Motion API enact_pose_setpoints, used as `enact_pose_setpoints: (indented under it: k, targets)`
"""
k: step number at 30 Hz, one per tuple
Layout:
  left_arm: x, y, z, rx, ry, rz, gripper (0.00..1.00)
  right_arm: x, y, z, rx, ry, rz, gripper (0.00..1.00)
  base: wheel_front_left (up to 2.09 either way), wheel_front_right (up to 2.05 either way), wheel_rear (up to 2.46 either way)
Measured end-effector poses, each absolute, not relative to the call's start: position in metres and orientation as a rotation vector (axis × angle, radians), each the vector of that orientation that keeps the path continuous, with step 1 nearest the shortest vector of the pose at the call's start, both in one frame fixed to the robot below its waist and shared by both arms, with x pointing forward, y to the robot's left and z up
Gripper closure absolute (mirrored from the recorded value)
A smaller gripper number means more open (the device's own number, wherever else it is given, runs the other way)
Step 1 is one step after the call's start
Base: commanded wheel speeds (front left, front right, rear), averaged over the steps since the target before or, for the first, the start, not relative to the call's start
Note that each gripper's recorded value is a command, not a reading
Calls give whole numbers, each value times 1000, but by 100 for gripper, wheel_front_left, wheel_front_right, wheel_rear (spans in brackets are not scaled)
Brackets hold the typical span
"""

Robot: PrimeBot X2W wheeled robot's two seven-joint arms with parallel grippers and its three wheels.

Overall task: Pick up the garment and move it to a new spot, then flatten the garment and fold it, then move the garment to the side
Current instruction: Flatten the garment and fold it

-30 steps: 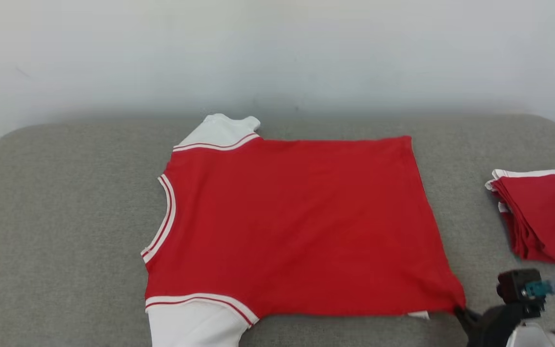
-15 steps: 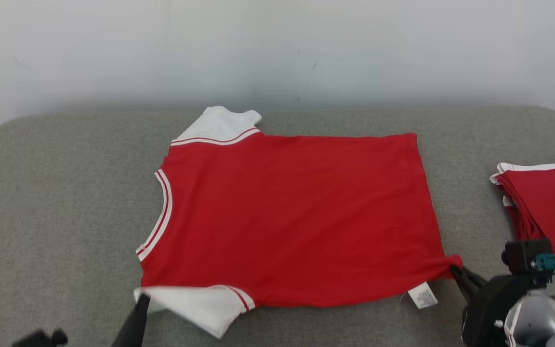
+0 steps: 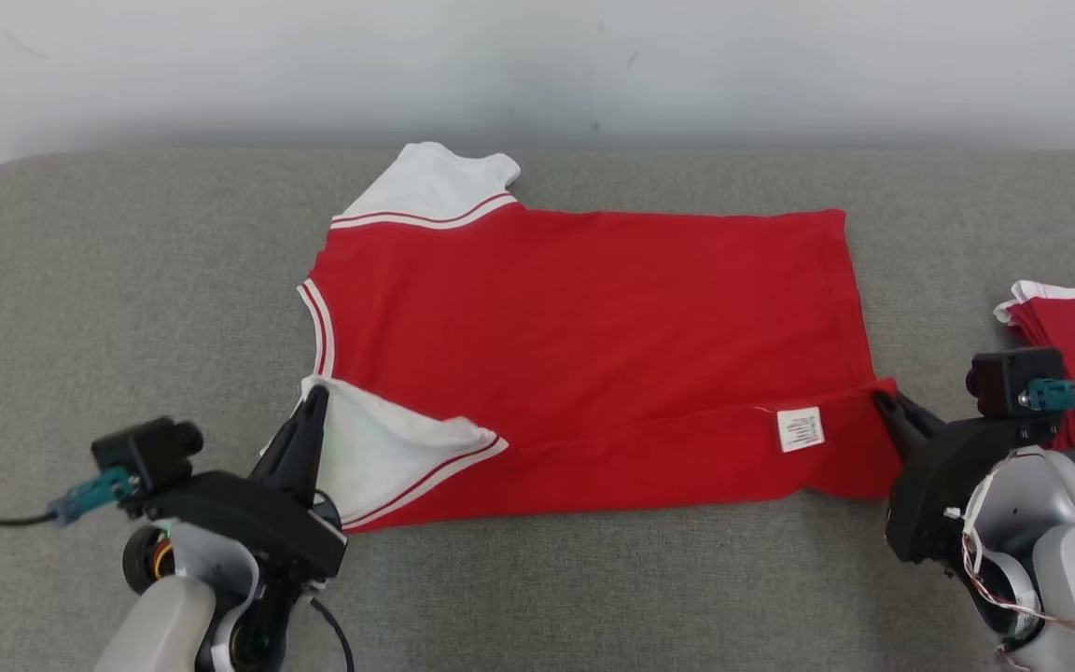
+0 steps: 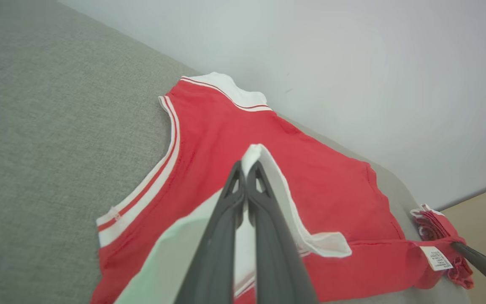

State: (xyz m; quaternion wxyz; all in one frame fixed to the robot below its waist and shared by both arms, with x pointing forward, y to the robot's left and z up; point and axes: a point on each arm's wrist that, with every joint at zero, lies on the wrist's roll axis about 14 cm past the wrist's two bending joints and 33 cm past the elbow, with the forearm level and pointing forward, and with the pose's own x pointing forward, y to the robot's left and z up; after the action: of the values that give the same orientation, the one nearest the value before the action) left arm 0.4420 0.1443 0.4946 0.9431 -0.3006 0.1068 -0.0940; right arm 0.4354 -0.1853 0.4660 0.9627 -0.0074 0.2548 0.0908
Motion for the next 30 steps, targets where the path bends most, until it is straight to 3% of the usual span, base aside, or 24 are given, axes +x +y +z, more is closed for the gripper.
enact_pose_setpoints:
  k: [30]
  targets:
    - [532,118,487,-396,174,-266,100,476,-199,425,-19,518,109,100,0,0,0]
